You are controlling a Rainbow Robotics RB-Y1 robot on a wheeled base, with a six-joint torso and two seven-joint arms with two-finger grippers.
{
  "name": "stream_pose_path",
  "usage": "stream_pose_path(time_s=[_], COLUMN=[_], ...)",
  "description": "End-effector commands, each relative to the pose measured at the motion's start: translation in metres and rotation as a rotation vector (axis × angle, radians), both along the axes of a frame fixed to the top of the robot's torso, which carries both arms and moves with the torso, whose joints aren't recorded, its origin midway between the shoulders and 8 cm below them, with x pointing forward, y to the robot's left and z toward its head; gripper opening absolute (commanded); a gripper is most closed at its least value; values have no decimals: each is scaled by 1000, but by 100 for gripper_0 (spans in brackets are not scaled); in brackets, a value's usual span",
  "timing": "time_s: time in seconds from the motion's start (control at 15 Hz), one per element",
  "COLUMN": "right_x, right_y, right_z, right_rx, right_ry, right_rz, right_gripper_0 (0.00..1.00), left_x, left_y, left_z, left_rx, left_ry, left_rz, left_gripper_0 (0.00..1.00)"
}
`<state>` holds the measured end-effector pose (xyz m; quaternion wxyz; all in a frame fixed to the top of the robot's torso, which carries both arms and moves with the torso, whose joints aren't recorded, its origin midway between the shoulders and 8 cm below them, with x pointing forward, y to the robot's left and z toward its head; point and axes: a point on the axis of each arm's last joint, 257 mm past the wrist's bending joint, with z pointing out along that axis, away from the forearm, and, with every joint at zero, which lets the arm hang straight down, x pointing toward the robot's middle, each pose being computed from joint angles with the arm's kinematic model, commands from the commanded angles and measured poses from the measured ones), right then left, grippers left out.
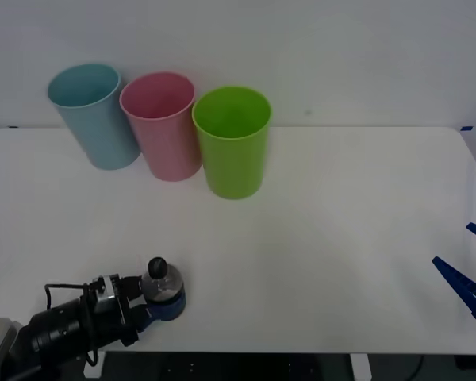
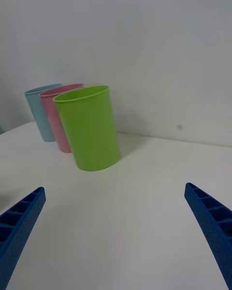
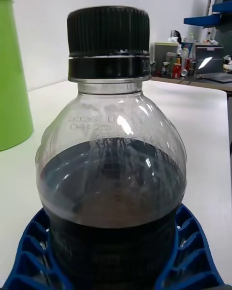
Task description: Grasp the object on the table and drop it into the matching bin: aluminum can to the light blue bin, PET bottle to the pink bin.
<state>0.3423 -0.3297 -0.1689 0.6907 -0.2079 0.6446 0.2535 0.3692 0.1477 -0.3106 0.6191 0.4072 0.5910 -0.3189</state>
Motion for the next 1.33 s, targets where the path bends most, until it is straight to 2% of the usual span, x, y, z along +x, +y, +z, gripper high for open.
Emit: stream_pose_path(time_s=[0.07,0.47,0.67,0.87,0.93,1.13,1.33], right_x=[0,0,0,0,0,0,0], right_y=[0,0,0,0,0,0,0], right_z=[0,0,0,0,0,0,0], right_rx=[0,0,0,0,0,0,0], right_ry=[0,0,0,0,0,0,0], right_rz=[0,0,0,0,0,0,0], right_gripper_0=[100,100,100,100,100,100,100], left_x=[3,12,18,22,23,24,30], left_y=[6,26,45,67,76,93,115], left_z=[2,18,33,53,60,88,124], left_rx=[-4,-74,-114,-145,-159,-205,-279], left_ry=[1,-6,-23,-42,-33,-5,6], left_rz=[16,87,158,266,312,379,427], left_gripper_0=[0,0,0,0,0,0,0])
